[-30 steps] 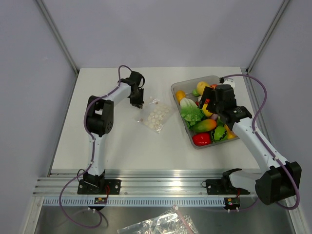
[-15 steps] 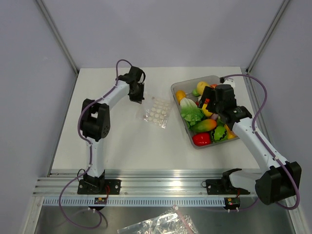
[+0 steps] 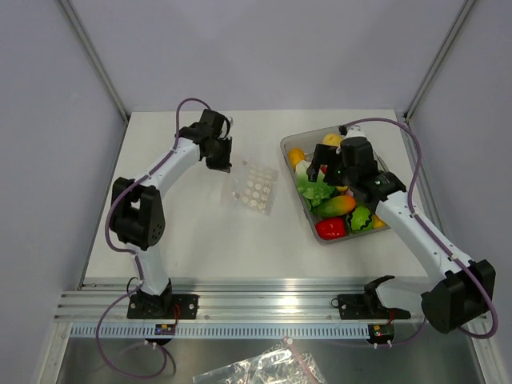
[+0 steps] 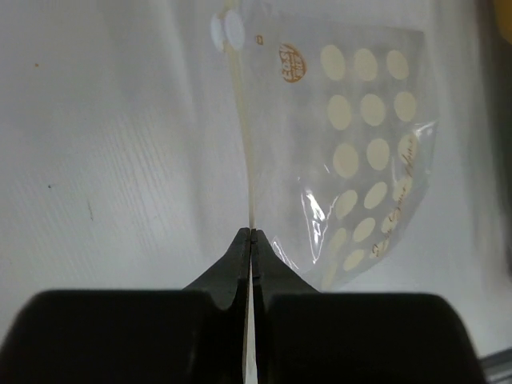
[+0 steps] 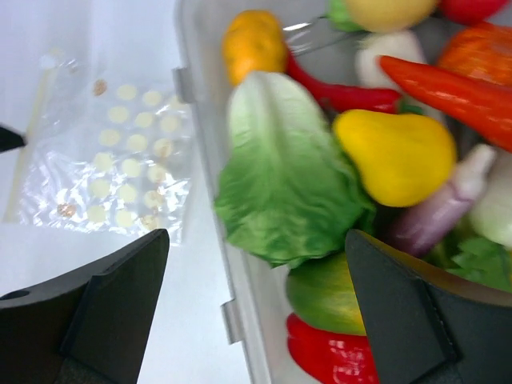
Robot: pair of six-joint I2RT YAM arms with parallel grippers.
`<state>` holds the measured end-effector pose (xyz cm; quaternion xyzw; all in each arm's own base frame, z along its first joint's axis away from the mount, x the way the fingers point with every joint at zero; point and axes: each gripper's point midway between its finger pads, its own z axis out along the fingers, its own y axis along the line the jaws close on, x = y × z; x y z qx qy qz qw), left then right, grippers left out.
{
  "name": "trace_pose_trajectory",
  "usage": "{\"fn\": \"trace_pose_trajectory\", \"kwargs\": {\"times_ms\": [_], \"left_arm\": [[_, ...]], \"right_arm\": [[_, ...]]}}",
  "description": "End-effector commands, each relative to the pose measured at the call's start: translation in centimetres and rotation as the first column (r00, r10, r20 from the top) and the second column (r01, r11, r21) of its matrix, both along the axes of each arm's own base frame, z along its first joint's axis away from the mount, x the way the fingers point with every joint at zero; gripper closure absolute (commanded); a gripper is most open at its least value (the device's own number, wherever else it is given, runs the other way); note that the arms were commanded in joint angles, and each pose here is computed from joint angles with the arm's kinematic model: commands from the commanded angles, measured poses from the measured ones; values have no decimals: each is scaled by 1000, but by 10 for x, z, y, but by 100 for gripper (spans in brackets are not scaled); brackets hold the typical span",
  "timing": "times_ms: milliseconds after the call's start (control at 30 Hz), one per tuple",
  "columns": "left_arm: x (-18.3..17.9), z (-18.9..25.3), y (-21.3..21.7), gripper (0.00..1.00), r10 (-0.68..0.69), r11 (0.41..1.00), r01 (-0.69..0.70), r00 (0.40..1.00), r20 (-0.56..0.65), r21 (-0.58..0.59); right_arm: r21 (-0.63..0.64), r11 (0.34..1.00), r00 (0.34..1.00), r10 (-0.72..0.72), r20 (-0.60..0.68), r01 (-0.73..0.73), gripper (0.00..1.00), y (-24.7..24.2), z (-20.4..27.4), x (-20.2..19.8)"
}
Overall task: Place the food in the zip-top bag and seal the zipper
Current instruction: Pick up the zipper food storage bag at the center of the board.
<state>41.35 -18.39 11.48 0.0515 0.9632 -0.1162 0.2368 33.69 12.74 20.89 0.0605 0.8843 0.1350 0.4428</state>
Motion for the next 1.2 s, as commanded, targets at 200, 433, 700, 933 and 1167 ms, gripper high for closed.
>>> {"fn": "trace_pose_trajectory", "kwargs": {"times_ms": [200, 433, 700, 933, 1167], "left_arm": [[-19, 77, -47, 100, -322, 904, 372, 917, 237, -212], [-33, 96, -60, 100, -430, 828, 501, 856, 288, -254], [-57, 108, -54, 100, -536, 756, 616, 777, 329, -222], [-69, 129, -49, 100, -566, 724, 663, 728, 386, -189], [-77, 140, -48, 100, -589, 700, 690, 703, 399, -183]], "right_arm": [[31, 831, 823, 543, 170, -555, 12, 120, 58, 6], [-93, 656, 646, 755, 117, -749, 21, 155, 23, 41], [54, 486, 477, 819, 319, -872, 29, 138, 37, 51], [96, 416, 426, 860, 282, -904, 28, 138, 19, 54], [77, 423, 423, 845, 327, -903, 28, 143, 13, 64]]}}
